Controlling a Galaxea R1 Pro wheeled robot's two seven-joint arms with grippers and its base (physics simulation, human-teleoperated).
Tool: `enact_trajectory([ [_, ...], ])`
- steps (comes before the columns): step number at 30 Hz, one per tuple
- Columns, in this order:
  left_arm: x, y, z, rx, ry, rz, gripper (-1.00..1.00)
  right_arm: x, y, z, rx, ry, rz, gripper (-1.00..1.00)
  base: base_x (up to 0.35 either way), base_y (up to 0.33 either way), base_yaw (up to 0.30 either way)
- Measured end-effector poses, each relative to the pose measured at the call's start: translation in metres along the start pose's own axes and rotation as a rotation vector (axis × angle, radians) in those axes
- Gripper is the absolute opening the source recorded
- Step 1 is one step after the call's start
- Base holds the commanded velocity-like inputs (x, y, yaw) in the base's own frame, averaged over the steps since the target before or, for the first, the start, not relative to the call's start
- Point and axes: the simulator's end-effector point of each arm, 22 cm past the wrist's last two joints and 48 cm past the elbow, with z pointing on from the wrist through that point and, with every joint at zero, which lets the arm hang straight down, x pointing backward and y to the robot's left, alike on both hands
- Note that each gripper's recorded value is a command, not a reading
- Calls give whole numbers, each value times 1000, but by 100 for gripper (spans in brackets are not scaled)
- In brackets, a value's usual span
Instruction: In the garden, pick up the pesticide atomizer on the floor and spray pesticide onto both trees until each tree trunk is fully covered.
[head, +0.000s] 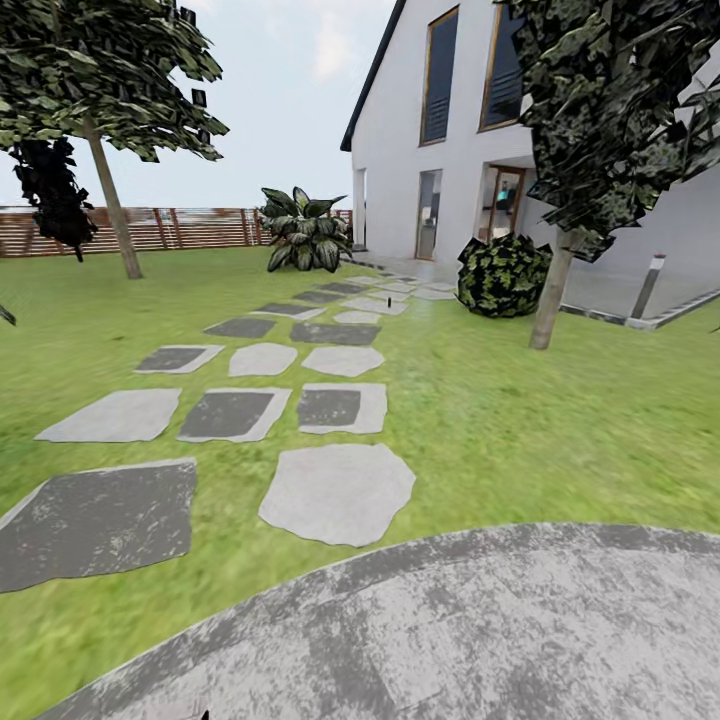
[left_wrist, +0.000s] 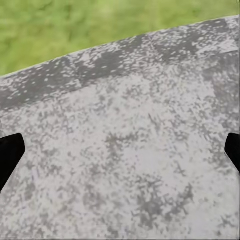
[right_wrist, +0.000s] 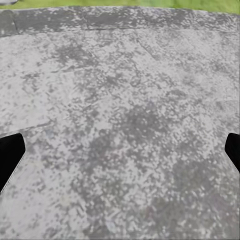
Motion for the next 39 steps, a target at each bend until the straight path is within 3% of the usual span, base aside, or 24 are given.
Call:
enact_trajectory([
  [39,0,0,0,-1,0,0,100,0,-1,0,2,0,1,100,335,0,0],
])
